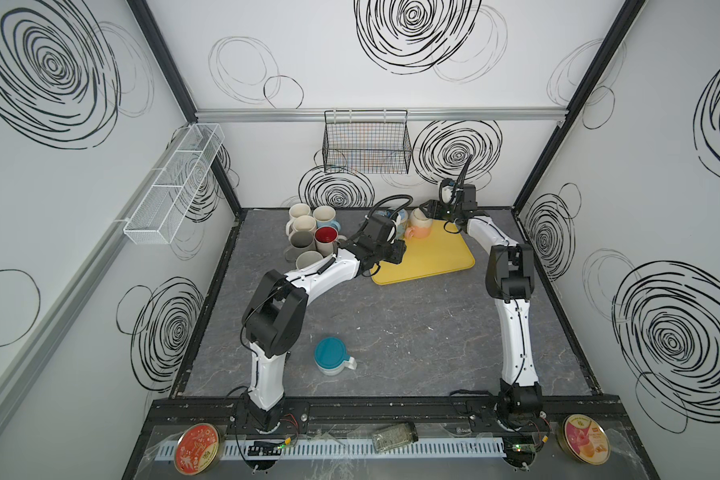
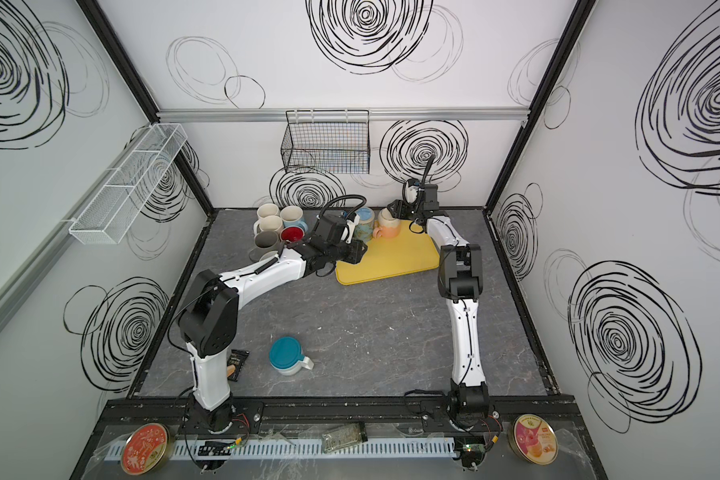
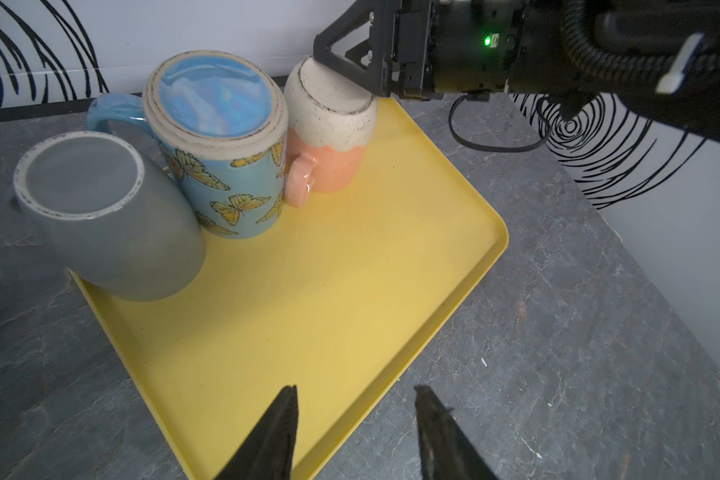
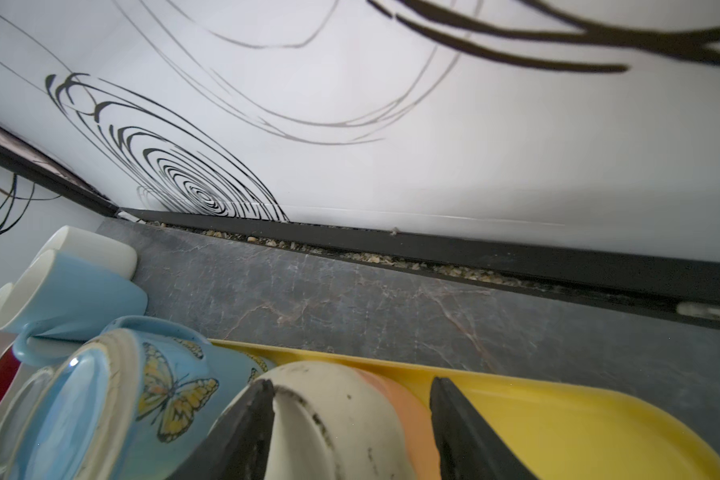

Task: Turn the mug right side up
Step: 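Grasp the upside-down pink-and-white mug's handle with the left gripper while right gripper steadies it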

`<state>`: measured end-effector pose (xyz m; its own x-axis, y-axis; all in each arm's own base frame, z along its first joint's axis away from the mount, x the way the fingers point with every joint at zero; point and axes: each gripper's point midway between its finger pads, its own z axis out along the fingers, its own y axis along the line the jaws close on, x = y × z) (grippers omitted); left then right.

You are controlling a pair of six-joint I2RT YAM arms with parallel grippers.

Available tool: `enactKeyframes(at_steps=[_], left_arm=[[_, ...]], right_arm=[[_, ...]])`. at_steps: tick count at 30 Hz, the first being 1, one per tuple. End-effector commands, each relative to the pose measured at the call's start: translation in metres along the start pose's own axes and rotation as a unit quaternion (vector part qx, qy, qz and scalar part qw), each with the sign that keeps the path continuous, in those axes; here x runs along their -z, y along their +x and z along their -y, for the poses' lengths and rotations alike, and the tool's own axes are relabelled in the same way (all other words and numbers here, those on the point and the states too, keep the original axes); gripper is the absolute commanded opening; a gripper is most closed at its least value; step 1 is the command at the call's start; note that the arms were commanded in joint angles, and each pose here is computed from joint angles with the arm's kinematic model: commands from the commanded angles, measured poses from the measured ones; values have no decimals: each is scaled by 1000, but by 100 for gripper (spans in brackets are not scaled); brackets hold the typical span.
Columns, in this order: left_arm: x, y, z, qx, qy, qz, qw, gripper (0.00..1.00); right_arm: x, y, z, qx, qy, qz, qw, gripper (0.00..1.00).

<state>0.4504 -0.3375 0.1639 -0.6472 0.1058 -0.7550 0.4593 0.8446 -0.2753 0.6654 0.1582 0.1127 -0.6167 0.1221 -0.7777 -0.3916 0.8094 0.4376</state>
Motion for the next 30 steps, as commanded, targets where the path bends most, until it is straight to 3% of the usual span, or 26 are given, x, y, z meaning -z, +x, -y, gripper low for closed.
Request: enactKeyframes(at_steps=[1, 14, 19, 24, 30], left_arm=[[-2, -5, -5, -12, -10, 5, 1000, 50], [7, 10, -5, -21, -16, -6, 1000, 51], [9, 17, -7, -51, -17, -12, 998, 51], [2, 32, -6, -138, 5, -41, 990, 60], [-5, 39, -13, -204, 3, -55, 977, 62]], right_arm=[[1, 7, -26, 14, -44, -18, 999, 61], [49, 76, -38, 14, -48, -88, 995, 38], [65, 99, -55, 23, -70, -105, 992, 38], [72, 111, -77, 36, -113, -127, 985, 40], [82, 97, -87, 39, -117, -119, 985, 46]])
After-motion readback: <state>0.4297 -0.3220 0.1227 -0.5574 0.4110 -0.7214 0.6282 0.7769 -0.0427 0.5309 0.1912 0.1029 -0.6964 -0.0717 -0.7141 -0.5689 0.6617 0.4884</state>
